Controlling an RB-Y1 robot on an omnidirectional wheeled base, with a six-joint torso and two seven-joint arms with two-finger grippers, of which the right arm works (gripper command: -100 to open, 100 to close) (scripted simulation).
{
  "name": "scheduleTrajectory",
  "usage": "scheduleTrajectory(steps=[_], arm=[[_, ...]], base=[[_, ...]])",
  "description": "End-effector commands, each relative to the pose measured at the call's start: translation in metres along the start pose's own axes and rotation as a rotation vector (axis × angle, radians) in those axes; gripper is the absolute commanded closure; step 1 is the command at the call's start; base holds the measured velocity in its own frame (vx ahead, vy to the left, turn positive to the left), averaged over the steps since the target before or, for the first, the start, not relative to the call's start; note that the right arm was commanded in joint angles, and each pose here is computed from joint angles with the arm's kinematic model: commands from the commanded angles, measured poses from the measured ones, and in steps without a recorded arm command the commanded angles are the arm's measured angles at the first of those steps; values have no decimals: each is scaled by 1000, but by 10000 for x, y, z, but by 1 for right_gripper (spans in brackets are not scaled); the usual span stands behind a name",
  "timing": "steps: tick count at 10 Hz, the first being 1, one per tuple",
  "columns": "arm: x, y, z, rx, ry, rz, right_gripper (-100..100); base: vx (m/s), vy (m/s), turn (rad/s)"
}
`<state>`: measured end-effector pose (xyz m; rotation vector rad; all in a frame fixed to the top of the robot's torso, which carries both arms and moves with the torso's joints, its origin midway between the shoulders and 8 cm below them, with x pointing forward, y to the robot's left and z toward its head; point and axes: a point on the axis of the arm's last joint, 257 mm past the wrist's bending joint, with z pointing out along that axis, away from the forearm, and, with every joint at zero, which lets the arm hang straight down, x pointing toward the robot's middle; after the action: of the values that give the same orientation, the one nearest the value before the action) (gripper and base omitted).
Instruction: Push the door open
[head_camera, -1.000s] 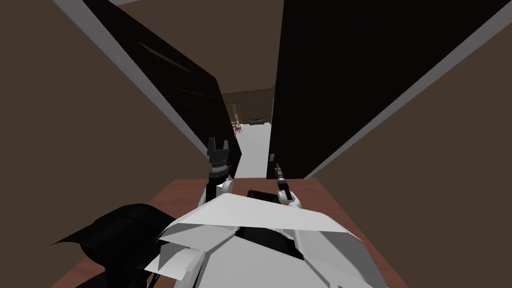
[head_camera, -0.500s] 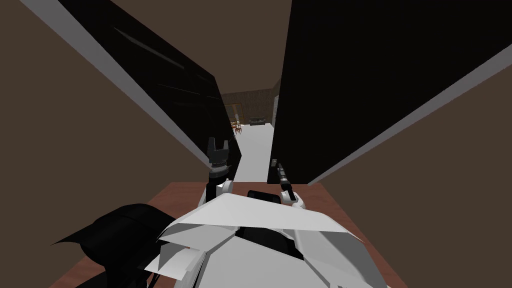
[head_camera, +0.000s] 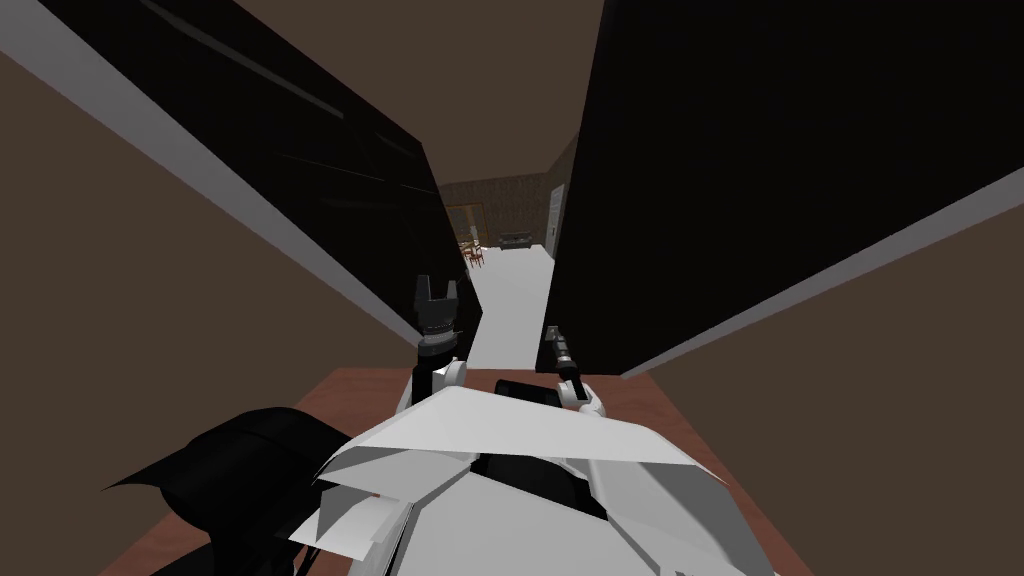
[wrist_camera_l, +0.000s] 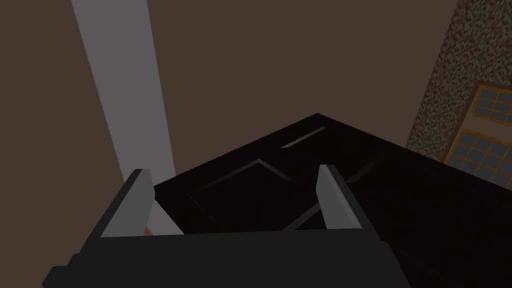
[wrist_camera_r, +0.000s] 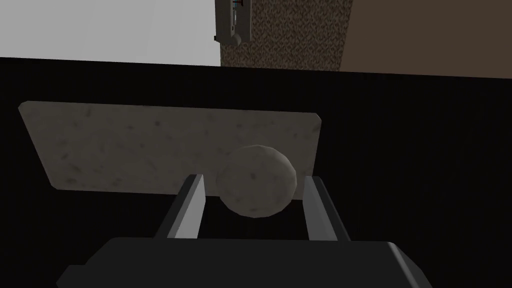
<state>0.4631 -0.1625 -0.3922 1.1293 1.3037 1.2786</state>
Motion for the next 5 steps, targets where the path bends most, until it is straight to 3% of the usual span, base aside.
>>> scheduleTrajectory(steps=[1,5], arm=[[-5,-5,-1,2,0,-1,100],[-5,-5,-1,2,0,-1,100]], base=[[-25,-3,8],[-9,-2,0]])
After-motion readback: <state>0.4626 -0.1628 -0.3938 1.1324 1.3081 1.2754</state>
